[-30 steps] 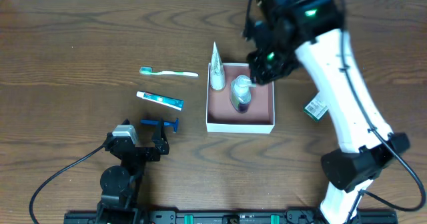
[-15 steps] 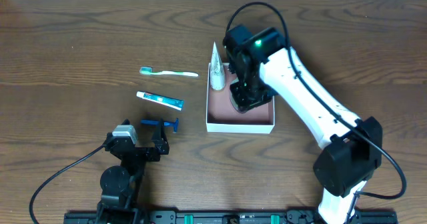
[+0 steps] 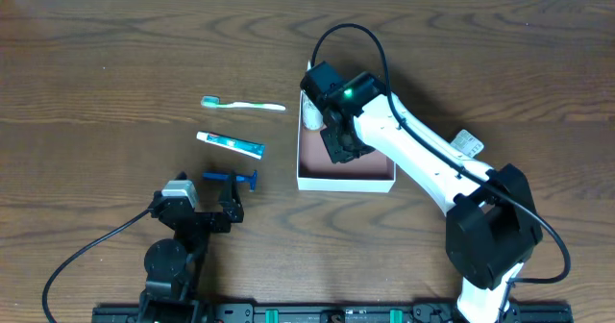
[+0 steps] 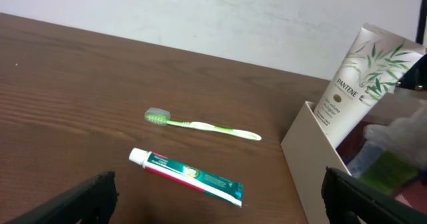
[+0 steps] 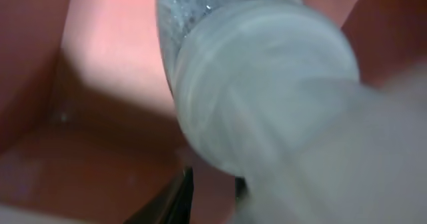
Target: Pack container
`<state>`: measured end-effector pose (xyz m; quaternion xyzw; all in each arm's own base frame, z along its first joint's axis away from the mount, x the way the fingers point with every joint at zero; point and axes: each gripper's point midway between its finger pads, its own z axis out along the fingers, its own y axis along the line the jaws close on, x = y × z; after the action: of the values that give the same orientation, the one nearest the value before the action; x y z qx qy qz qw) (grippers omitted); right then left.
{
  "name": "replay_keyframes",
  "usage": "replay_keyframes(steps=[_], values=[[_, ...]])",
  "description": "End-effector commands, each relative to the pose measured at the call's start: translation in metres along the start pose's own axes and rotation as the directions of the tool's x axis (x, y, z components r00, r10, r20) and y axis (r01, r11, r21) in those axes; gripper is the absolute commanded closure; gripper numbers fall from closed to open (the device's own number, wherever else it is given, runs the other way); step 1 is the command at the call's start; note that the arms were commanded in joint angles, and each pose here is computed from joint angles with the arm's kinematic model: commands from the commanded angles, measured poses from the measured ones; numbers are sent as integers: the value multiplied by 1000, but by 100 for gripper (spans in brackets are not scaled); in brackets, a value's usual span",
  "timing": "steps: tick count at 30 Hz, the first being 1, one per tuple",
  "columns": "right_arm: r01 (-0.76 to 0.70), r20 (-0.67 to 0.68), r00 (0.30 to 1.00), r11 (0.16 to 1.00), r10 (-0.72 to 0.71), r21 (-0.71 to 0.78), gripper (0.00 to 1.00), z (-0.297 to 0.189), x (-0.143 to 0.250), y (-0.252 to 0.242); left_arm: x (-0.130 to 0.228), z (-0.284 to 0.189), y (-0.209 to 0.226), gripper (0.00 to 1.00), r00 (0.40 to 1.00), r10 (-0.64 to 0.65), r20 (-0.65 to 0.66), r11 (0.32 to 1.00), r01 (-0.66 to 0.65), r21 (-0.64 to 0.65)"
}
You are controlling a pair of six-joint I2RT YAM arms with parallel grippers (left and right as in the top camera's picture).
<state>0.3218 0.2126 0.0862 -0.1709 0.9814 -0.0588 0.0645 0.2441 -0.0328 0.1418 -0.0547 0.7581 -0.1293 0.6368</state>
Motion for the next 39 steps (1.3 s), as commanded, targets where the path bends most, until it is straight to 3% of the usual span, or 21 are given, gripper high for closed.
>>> replay_keyframes(steps=[1,19,29,39], values=[[-22,45,999,997,19,73,76,9,-8,-9,16,1,9,2,999,14,-46,999,-16,-37],[-45,237,971,995,21,94,69,9,-55,-18,16,1,9,2,999,14,-46,999,-16,-37],[-27,239,971,998,12,60,72,8,-60,-22,16,1,9,2,999,14,-46,999,-16,-37],[-15,326,945,998,35,-62,62,-60,-49,-17,16,1,9,2,999,14,-46,999,-16,-37]])
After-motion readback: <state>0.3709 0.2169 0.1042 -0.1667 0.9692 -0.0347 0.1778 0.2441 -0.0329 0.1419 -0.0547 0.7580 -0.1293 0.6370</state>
